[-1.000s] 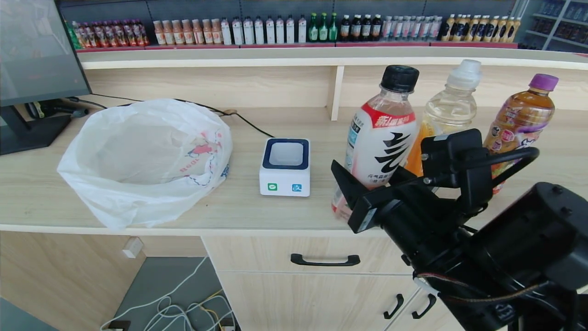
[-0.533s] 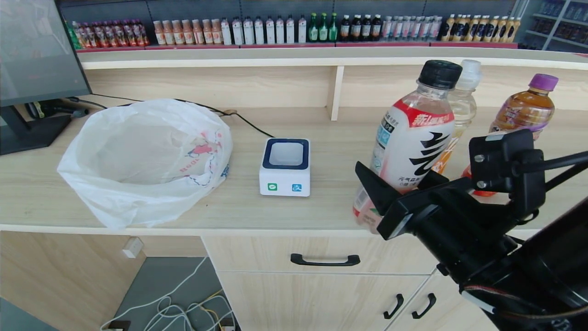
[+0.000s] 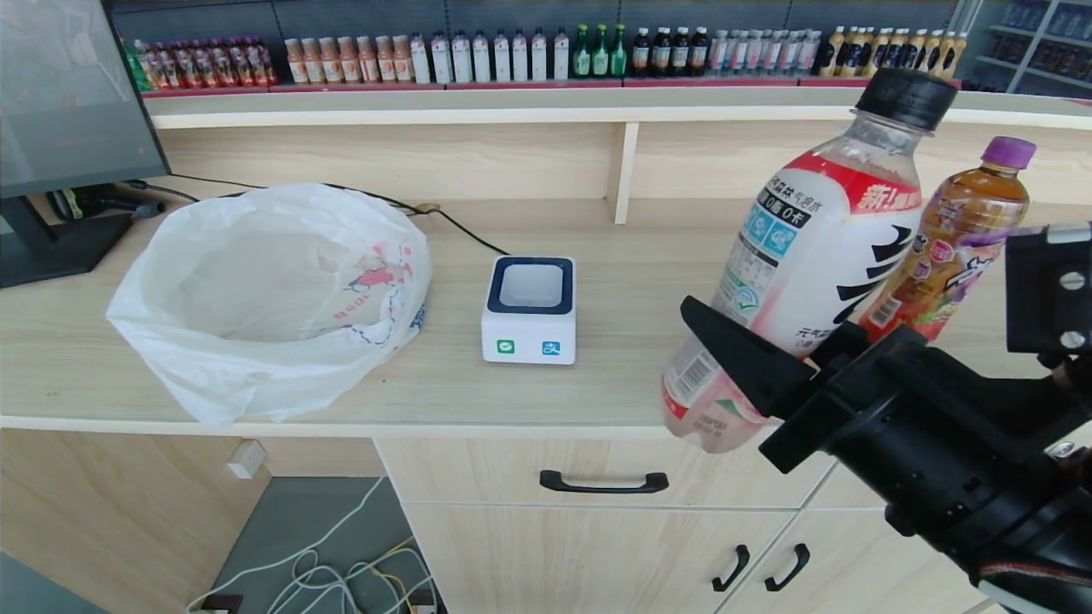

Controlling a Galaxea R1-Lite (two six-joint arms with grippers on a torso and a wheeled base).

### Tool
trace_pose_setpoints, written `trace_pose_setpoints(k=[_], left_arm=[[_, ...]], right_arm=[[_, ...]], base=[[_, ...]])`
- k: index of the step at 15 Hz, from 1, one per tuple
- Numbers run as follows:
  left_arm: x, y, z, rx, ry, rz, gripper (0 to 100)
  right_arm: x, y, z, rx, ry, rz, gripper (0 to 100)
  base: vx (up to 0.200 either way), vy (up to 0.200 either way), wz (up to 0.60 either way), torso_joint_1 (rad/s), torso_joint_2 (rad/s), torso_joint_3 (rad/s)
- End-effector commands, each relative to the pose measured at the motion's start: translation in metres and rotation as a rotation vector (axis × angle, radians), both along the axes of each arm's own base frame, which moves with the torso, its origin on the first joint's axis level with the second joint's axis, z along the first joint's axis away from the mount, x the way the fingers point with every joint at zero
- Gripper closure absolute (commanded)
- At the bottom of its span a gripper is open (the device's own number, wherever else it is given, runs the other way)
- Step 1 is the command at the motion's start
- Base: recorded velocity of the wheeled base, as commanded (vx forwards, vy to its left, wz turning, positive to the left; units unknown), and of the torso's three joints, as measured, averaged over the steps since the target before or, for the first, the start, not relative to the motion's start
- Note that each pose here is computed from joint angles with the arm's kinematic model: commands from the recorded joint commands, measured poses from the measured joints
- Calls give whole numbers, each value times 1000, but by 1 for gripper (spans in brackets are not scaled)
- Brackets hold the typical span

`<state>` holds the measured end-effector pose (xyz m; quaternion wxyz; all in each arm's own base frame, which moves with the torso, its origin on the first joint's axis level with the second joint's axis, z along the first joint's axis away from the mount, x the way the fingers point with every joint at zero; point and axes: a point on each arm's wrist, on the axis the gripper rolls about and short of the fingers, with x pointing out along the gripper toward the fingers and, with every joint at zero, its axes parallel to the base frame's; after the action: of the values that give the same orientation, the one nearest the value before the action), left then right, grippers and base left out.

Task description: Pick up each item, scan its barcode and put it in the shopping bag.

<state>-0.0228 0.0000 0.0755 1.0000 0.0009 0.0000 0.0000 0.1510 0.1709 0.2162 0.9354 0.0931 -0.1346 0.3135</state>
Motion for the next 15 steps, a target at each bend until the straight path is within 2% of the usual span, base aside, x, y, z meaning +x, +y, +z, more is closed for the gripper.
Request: trace_pose_setpoints(k=[1, 3, 4, 6, 9, 13, 15], left_arm=[[0, 0, 0, 0, -2, 0, 0], [0, 0, 0, 0, -2, 0, 0], [0, 0, 0, 0, -2, 0, 0], [0, 0, 0, 0, -2, 0, 0], [0, 0, 0, 0, -2, 0, 0], [0, 0, 0, 0, -3, 0, 0], [0, 0, 0, 0, -3, 0, 0]], right_arm=[[3, -4, -1, 16, 12, 22, 100], [1, -3, 1, 79, 43, 159, 100], [1, -3, 2, 86, 44, 166, 100], [-1, -4, 7, 213, 82, 294, 100], [-5, -6, 14, 383, 120, 399, 100], [-3, -2, 10, 491, 249, 465, 100], [-1, 1, 6, 510, 290, 479, 100]], base=[[0, 0, 0, 0, 0, 0], [0, 0, 0, 0, 0, 0], [0, 0, 0, 0, 0, 0], [0, 0, 0, 0, 0, 0], [0, 0, 0, 0, 0, 0], [0, 0, 0, 0, 0, 0], [0, 0, 0, 0, 0, 0]])
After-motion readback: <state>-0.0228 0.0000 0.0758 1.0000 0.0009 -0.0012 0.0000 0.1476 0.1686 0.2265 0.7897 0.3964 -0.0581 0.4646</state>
